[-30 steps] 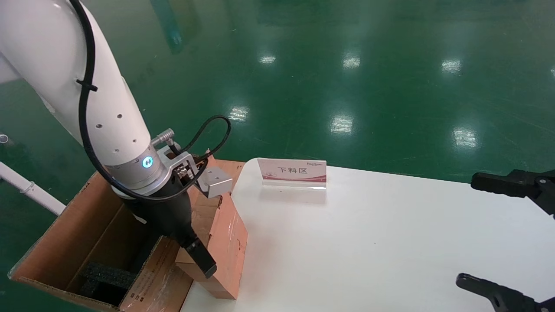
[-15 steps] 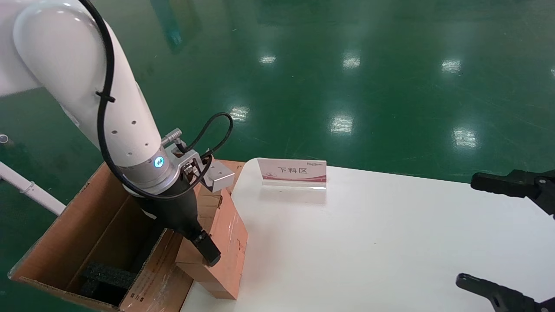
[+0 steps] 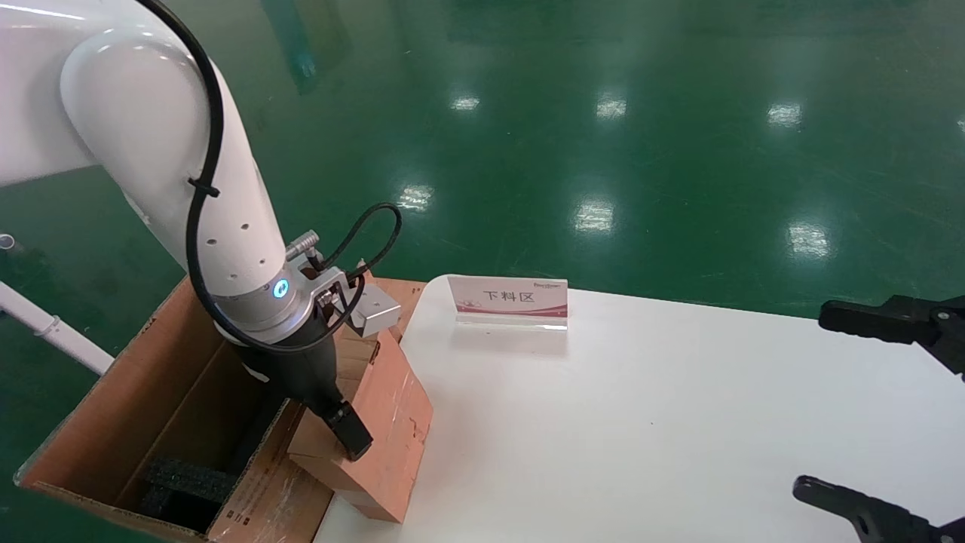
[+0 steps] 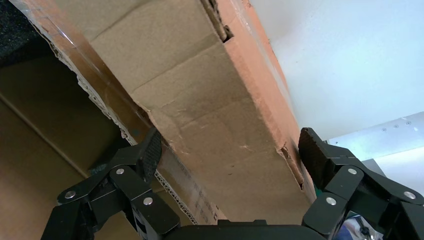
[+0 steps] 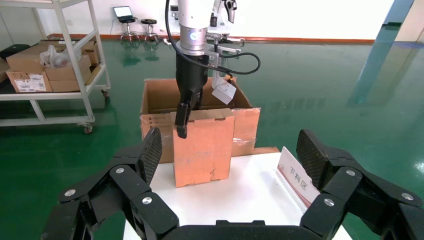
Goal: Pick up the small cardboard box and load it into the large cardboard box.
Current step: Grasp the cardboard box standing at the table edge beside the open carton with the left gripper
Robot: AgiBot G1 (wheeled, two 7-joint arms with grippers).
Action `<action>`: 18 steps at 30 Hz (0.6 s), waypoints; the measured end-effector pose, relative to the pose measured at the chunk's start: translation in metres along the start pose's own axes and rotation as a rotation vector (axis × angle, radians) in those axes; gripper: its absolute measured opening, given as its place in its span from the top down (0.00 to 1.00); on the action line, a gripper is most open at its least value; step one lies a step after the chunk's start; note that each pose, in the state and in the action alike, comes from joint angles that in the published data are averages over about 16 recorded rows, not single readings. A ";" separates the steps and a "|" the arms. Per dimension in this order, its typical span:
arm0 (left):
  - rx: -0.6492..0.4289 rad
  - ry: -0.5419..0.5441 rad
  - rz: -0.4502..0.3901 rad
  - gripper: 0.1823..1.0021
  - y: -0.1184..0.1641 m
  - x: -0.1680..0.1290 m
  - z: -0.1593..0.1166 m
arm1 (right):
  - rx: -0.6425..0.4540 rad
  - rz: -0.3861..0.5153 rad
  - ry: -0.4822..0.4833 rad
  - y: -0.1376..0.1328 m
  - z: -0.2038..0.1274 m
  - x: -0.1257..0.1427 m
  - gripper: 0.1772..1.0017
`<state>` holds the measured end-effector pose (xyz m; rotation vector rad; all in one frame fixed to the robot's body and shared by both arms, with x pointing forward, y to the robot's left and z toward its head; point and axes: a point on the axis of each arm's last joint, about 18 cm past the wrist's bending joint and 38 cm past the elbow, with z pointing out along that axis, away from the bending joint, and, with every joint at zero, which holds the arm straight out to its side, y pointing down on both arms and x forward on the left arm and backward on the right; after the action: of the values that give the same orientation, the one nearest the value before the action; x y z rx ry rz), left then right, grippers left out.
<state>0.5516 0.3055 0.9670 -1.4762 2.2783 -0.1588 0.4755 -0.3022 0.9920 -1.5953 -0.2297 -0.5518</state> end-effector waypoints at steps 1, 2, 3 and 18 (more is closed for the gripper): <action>-0.001 -0.001 0.001 0.00 0.000 0.000 0.000 | 0.000 0.000 0.000 0.000 0.000 0.000 0.00; -0.001 -0.002 0.001 0.00 0.000 0.000 0.000 | 0.000 0.000 0.000 0.000 0.000 0.000 0.00; -0.001 -0.003 0.002 0.00 0.000 0.000 0.000 | 0.000 0.000 0.000 0.000 0.000 0.000 0.00; -0.001 0.000 -0.001 0.03 0.000 0.000 0.000 | 0.000 0.000 0.000 0.000 0.000 0.000 0.05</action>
<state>0.5514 0.3056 0.9668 -1.4776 2.2786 -0.1574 0.4755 -0.3023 0.9921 -1.5951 -0.2294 -0.5519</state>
